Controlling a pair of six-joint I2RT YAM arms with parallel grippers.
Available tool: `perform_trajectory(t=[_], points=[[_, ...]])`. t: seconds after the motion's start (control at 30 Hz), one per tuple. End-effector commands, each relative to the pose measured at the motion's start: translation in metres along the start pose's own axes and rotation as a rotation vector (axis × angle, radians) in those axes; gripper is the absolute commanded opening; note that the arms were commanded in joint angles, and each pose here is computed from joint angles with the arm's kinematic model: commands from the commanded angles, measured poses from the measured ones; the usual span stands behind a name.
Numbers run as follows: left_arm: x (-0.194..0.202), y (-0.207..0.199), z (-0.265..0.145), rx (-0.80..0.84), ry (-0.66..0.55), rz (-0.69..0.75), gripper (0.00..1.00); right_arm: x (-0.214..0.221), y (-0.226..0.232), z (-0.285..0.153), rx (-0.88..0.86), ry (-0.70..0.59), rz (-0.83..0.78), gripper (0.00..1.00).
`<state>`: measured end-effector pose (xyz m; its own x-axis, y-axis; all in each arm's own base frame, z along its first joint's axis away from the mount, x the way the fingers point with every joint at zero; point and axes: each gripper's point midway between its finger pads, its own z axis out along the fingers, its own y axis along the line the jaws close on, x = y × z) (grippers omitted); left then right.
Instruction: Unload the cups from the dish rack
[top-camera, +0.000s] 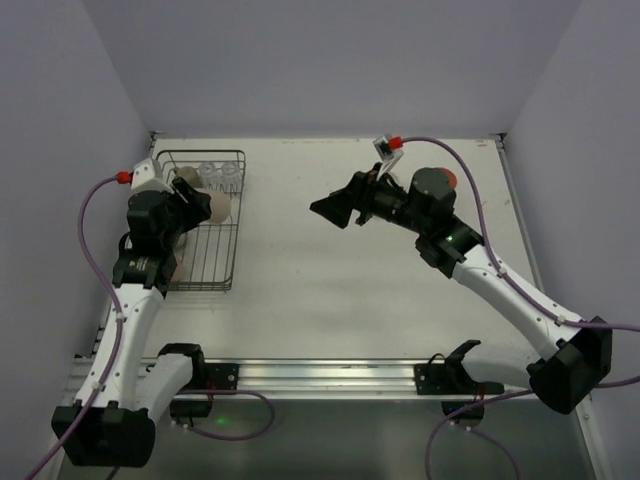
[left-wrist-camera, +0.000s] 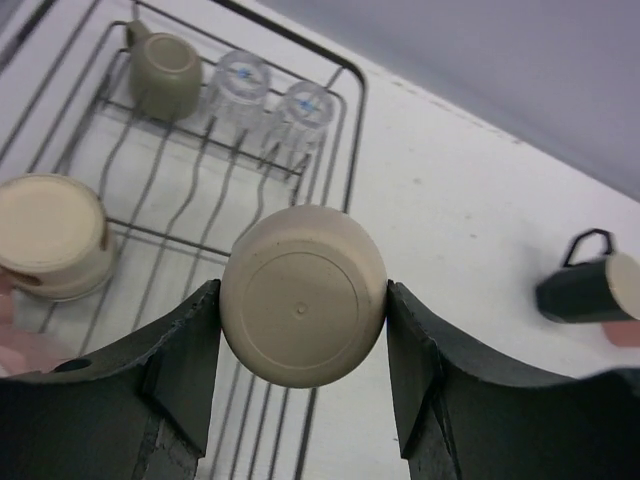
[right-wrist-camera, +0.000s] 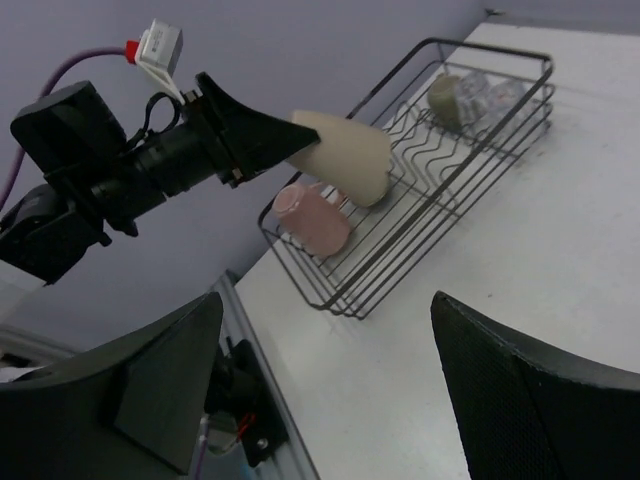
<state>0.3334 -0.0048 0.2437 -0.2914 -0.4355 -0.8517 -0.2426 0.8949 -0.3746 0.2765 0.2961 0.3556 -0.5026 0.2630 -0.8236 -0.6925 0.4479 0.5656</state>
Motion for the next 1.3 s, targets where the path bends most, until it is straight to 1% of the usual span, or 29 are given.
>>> perform_trajectory(t=[0.0, 0.03, 0.07, 0.1, 0.13, 0.17, 0.2, 0.27, 0.3, 0.33, 0.37, 0.5, 0.67, 0.77, 0.8, 0.83, 0.87, 0.9, 0.93, 0.97, 1.0, 1.03, 1.07, 1.1, 1.13, 1.17, 1.2, 1.23, 1.27], points=[[0.005, -0.05, -0.021, 0.302, 0.004, -0.08, 0.11, 0.004, 0.017, 0.019, -0.082, -0.099, 0.104, 0.86], [0.01, -0.072, -0.036, 0.442, 0.038, -0.088, 0.11, 0.001, 0.022, 0.021, -0.117, -0.132, 0.107, 0.85], [0.02, -0.081, -0.042, 0.51, 0.078, -0.134, 0.11, 0.015, 0.018, 0.023, -0.126, -0.113, 0.133, 0.84], [0.013, -0.096, -0.049, 0.602, 0.053, -0.144, 0.11, 0.02, 0.015, 0.027, -0.13, -0.11, 0.173, 0.83], [0.017, -0.111, -0.062, 0.716, 0.084, -0.15, 0.11, 0.018, 0.018, 0.027, -0.157, -0.133, 0.171, 0.78], [0.026, -0.116, -0.066, 0.76, 0.123, -0.207, 0.1, 0.027, 0.013, 0.029, -0.153, -0.122, 0.186, 0.76], [0.017, -0.125, -0.074, 0.833, 0.087, -0.207, 0.1, 0.029, 0.012, 0.03, -0.156, -0.117, 0.196, 0.75], [0.023, -0.133, -0.085, 0.909, 0.127, -0.25, 0.09, 0.038, 0.008, 0.035, -0.155, -0.089, 0.21, 0.74], [0.015, -0.14, -0.094, 0.971, 0.091, -0.244, 0.09, 0.042, 0.006, 0.037, -0.153, -0.077, 0.218, 0.74], [0.016, -0.144, -0.1, 1.009, 0.106, -0.251, 0.09, 0.045, 0.004, 0.039, -0.148, -0.07, 0.227, 0.74], [0.018, -0.147, -0.103, 1.031, 0.12, -0.278, 0.09, 0.048, 0.003, 0.04, -0.144, -0.066, 0.232, 0.74], [0.021, -0.16, -0.115, 1.108, 0.124, -0.267, 0.09, 0.05, 0.002, 0.043, -0.141, -0.068, 0.262, 0.74], [0.036, -0.17, -0.12, 1.137, 0.156, -0.271, 0.09, 0.045, 0.028, 0.046, -0.237, -0.055, 0.25, 0.71], [0.043, -0.178, -0.124, 1.162, 0.176, -0.262, 0.12, 0.043, 0.036, 0.05, -0.262, -0.048, 0.256, 0.59], [0.044, -0.179, -0.123, 1.161, 0.181, -0.259, 0.17, 0.04, 0.04, 0.049, -0.277, -0.057, 0.265, 0.45], [0.042, -0.181, -0.123, 1.161, 0.172, -0.246, 0.23, 0.042, 0.038, 0.048, -0.274, -0.063, 0.273, 0.37], [0.044, -0.18, -0.12, 1.145, 0.182, -0.239, 0.33, 0.037, 0.038, 0.046, -0.269, -0.087, 0.281, 0.27], [0.044, -0.179, -0.118, 1.129, 0.179, -0.228, 0.63, 0.038, 0.036, 0.046, -0.257, -0.09, 0.283, 0.17], [0.036, -0.18, -0.116, 1.112, 0.131, -0.186, 0.77, 0.039, 0.032, 0.045, -0.233, -0.089, 0.283, 0.05], [0.043, -0.174, -0.109, 1.055, 0.164, -0.176, 0.88, 0.036, 0.027, 0.046, -0.197, -0.105, 0.276, 0.01], [0.042, -0.171, -0.107, 1.029, 0.156, -0.154, 1.0, 0.046, 0.016, 0.046, -0.133, -0.065, 0.257, 0.0], [0.031, -0.168, -0.101, 0.982, 0.091, -0.099, 1.0, 0.041, 0.014, 0.046, -0.105, -0.064, 0.236, 0.0], [0.04, -0.16, -0.094, 0.914, 0.128, -0.085, 1.0, 0.041, 0.009, 0.046, -0.069, -0.056, 0.21, 0.0], [0.04, -0.155, -0.091, 0.878, 0.121, -0.065, 1.0, 0.059, -0.015, 0.045, 0.055, 0.022, 0.162, 0.0], [0.028, -0.149, -0.086, 0.822, 0.058, -0.015, 1.0, 0.045, -0.018, 0.049, 0.107, 0.028, 0.12, 0.0], [0.04, -0.136, -0.079, 0.748, 0.108, 0.007, 1.0, 0.046, -0.031, 0.049, 0.168, 0.062, 0.03, 0.0], [0.041, -0.13, -0.077, 0.711, 0.107, 0.031, 1.0, 0.063, -0.056, 0.041, 0.297, 0.156, 0.007, 0.0], [0.035, -0.121, -0.071, 0.653, 0.071, 0.085, 1.0, 0.055, -0.064, 0.049, 0.339, 0.186, -0.029, 0.0], [0.044, -0.111, -0.068, 0.608, 0.103, 0.112, 1.0, 0.072, -0.081, 0.039, 0.417, 0.3, -0.081, 0.0]])
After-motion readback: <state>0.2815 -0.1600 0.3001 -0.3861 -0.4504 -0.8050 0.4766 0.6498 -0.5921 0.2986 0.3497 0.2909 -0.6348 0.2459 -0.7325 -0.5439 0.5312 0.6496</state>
